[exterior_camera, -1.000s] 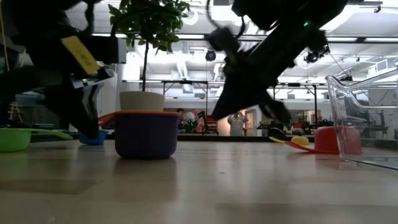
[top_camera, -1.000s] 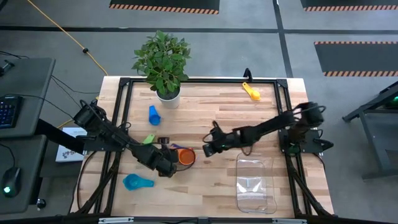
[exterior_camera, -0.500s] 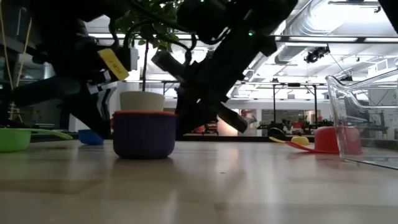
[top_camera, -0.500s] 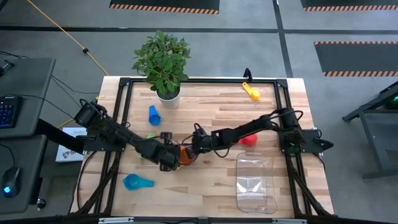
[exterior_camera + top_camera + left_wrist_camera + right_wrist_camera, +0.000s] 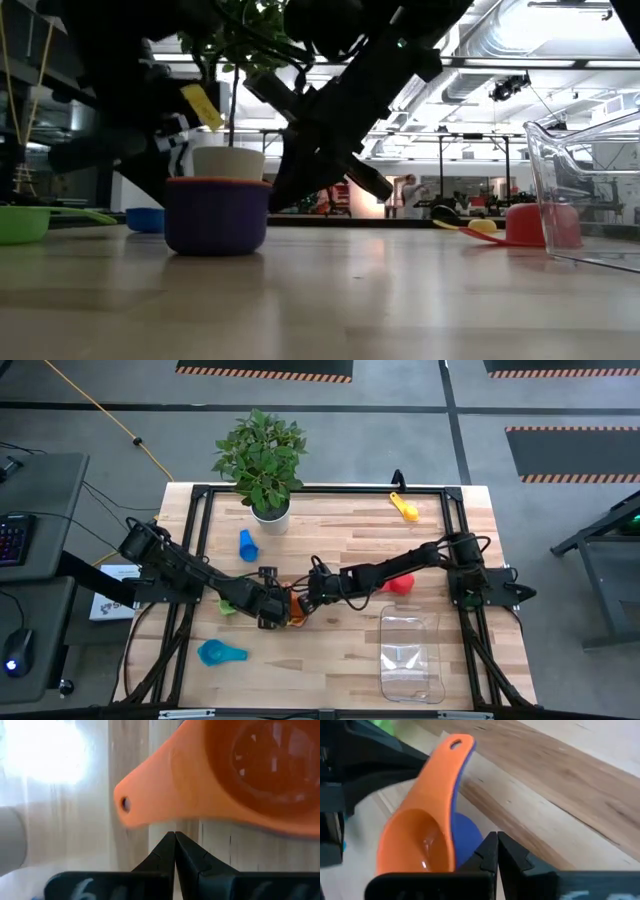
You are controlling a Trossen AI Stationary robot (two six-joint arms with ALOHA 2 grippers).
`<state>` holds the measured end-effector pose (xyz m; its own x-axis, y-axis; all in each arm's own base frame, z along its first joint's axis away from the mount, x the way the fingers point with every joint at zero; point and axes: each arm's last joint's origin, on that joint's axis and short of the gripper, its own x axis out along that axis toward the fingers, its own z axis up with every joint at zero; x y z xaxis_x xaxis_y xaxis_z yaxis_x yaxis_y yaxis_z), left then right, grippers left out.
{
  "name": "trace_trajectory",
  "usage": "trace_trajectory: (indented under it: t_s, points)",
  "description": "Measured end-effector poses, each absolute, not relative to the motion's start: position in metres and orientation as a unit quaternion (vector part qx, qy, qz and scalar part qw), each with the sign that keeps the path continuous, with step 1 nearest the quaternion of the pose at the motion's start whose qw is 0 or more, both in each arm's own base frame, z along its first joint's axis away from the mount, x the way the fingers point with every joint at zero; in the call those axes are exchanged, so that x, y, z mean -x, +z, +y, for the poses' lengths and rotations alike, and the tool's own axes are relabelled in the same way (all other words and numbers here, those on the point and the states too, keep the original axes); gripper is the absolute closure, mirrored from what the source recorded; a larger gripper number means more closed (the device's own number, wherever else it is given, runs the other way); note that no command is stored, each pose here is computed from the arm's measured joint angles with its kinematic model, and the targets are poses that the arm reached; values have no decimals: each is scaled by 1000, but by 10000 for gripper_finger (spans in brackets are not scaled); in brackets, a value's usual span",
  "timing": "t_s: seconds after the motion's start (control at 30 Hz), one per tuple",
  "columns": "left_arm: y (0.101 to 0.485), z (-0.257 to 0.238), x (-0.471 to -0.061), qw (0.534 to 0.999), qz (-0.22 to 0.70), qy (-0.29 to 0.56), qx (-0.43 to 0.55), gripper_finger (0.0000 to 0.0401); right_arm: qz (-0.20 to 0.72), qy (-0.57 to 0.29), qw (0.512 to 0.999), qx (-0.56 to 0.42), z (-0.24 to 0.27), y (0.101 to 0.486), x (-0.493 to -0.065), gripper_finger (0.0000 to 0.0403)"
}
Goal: Nest measuring cups in basket
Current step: Stack the orange measuring cup on top of the dark blue measuring cup, then stack the red measuring cup on top of the orange measuring cup
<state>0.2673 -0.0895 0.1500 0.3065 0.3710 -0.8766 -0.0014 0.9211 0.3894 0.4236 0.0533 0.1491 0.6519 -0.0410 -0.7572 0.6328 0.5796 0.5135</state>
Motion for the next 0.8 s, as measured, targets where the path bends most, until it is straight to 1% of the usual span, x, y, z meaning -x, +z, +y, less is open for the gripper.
trace_trajectory:
  t_s: [0.13, 0.23, 0.27, 0.33, 0.47, 0.57, 0.63, 0.7, 0.77, 0.8]
  points:
    - [161, -86, -255, 777, 596, 130, -155, 401, 402, -228, 802, -378, 44, 157, -412, 403]
    - [177, -80, -242, 788, 584, 152, -123, 401, 442, -244, 796, -335, 36, 174, -395, 403]
    - [183, -78, -235, 798, 572, 157, -107, 401, 452, -249, 795, -319, 34, 183, -388, 403]
    - [198, -75, -225, 833, 528, 153, -60, 401, 474, -263, 791, -284, 32, 199, -372, 403]
    - [225, -67, -203, 893, 434, 116, 20, 401, 499, -295, 779, -238, 29, 229, -342, 403]
    - [243, -62, -189, 921, 369, 108, 54, 401, 515, -330, 757, -229, 27, 238, -321, 403]
    - [250, -58, -183, 932, 337, 118, 66, 401, 515, -343, 743, -256, 27, 235, -306, 403]
    - [255, -55, -177, 937, 318, 129, 70, 401, 505, -346, 726, -314, 28, 226, -292, 402]
    - [259, -54, -176, 942, 296, 135, 77, 401, 499, -353, 699, -371, 29, 216, -279, 394]
    - [257, -53, -173, 941, 301, 137, 74, 401, 492, -352, 693, -393, 30, 213, -276, 386]
